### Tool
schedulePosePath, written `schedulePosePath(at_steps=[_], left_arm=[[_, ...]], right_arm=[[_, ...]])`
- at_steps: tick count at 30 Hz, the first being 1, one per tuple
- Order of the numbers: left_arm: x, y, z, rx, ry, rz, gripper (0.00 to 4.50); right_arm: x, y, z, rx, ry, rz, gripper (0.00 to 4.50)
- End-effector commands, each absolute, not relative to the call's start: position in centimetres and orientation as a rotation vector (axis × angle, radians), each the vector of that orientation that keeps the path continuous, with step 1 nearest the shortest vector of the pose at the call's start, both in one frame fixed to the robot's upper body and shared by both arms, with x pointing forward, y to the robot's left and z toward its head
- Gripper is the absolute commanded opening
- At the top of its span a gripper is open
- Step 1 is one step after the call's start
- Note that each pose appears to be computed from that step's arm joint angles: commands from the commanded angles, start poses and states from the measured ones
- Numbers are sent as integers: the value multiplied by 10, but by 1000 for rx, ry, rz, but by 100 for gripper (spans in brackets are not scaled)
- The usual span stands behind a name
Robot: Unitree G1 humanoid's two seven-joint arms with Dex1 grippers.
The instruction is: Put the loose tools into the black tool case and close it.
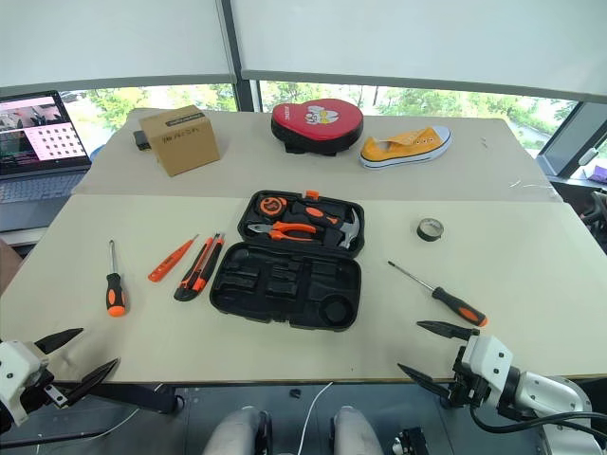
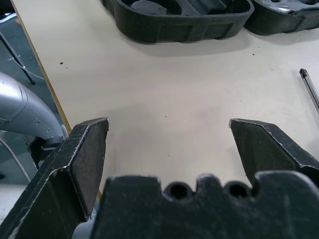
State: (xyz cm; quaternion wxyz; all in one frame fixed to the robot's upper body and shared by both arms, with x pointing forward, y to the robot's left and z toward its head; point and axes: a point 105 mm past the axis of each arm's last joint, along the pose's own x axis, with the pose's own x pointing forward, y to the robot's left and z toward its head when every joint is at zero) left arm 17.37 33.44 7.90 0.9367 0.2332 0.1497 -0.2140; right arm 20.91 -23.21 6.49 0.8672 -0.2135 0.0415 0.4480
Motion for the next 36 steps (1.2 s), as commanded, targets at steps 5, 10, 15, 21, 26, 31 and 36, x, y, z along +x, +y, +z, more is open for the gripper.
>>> schedulePosePath(at_steps=[5,10,15,21,26,31,36], left_arm=[[168,387,124,303,239,-168,450],[141,405,109,91,337,26,450],[128,406,100,-61,402,145,450],[155,376,131,-131,424,57,450],[196,347,159,-153,438,-36,450],[234,331,144,-187,553,25,450],[267,316,122,-224,588,94,450]], right_arm=[[222,-194,110,-314,-155,993,449],[232,-171,148,-166,-320,993,449],[236,-167,158,-158,-354,1004,449],[228,-157,154,-166,-331,1047,449],[231,-155,157,-179,-334,1044,449],[239,-161,160,-189,-341,1013,449],[241,-162,158,-193,-344,988,449]])
